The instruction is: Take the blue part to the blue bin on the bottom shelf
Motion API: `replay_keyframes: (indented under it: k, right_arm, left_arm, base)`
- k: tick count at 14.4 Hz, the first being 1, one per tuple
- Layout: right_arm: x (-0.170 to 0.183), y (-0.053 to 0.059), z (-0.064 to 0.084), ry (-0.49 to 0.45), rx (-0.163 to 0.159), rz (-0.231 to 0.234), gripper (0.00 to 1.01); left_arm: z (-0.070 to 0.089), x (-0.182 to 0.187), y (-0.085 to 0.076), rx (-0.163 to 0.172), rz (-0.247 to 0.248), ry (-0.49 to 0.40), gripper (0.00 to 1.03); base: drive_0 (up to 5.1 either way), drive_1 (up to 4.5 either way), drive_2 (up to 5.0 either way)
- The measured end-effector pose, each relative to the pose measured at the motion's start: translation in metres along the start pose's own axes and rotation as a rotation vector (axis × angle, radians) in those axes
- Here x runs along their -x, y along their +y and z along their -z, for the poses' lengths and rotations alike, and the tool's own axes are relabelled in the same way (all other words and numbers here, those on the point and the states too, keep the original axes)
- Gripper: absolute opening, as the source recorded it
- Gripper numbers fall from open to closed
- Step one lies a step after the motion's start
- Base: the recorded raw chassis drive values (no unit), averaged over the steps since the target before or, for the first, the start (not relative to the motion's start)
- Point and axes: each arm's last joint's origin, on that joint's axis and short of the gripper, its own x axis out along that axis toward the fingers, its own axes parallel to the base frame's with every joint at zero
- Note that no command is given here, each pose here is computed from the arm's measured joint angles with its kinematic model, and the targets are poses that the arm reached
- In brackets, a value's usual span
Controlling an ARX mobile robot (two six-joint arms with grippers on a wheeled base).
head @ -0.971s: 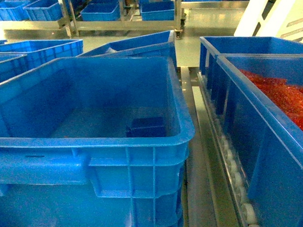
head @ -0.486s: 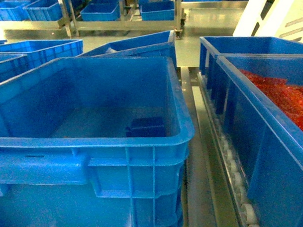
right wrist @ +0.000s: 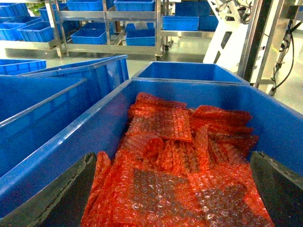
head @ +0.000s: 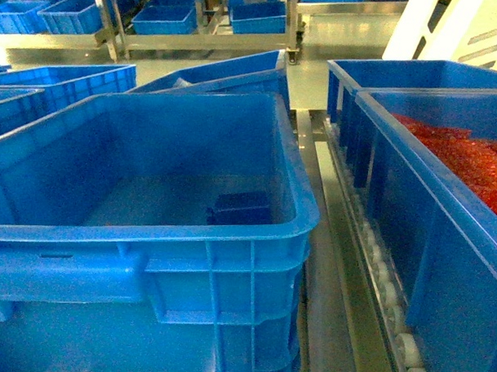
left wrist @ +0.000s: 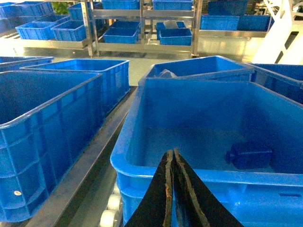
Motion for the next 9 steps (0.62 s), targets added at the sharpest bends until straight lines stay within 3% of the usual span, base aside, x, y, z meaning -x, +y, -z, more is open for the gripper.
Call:
replay_keyframes:
  k: [9]
  right_arm:
    - [0.0, 0.0, 0.0, 0.0, 0.0, 0.0, 0.98]
  left_arm:
    - [0.001, 0.014, 0.0, 0.0, 0.0, 0.008, 0.02]
  base:
    - [0.0, 0.0, 0.0]
